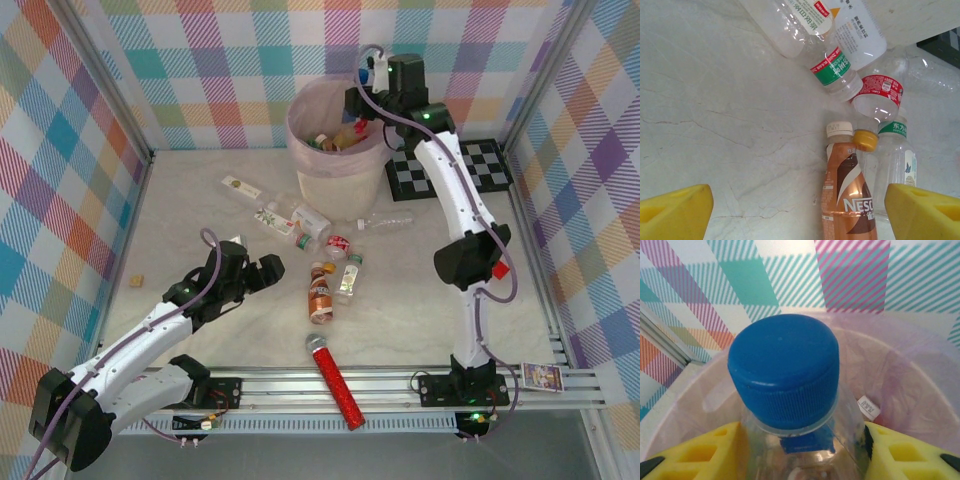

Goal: Put the plastic bottles in the bin

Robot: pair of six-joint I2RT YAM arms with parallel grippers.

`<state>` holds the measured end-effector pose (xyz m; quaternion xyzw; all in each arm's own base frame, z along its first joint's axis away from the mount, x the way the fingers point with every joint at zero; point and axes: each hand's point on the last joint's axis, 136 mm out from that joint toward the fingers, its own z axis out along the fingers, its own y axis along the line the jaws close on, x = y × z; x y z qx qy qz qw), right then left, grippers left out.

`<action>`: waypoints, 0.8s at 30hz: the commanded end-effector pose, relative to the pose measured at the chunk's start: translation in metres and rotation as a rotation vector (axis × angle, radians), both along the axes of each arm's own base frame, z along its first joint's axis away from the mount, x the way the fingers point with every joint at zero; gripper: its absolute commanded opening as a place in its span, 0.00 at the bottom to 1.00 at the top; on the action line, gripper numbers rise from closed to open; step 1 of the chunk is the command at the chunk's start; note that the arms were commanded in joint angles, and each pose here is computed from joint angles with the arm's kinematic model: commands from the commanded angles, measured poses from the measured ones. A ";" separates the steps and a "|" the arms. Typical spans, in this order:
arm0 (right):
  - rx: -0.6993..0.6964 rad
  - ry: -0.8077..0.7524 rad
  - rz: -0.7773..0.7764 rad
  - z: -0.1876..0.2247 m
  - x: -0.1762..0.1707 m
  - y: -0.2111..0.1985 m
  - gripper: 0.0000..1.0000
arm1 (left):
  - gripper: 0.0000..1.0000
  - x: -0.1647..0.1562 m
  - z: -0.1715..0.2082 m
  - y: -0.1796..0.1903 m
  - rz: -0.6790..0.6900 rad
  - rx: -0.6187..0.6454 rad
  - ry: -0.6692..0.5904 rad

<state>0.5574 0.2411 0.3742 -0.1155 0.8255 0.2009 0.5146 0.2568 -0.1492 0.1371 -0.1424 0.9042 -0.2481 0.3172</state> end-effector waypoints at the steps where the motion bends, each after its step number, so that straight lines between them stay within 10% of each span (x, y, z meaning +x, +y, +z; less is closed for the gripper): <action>1: 0.029 -0.010 0.020 0.006 0.001 0.005 0.54 | 0.89 0.000 0.005 0.004 0.013 0.001 -0.001; 12: 0.023 -0.003 0.026 0.001 0.004 0.006 0.83 | 0.91 -0.002 0.006 0.004 0.015 -0.005 0.002; 24: 0.046 -0.126 0.048 0.090 -0.054 -0.014 0.94 | 0.94 0.003 0.006 -0.002 0.014 -0.026 0.009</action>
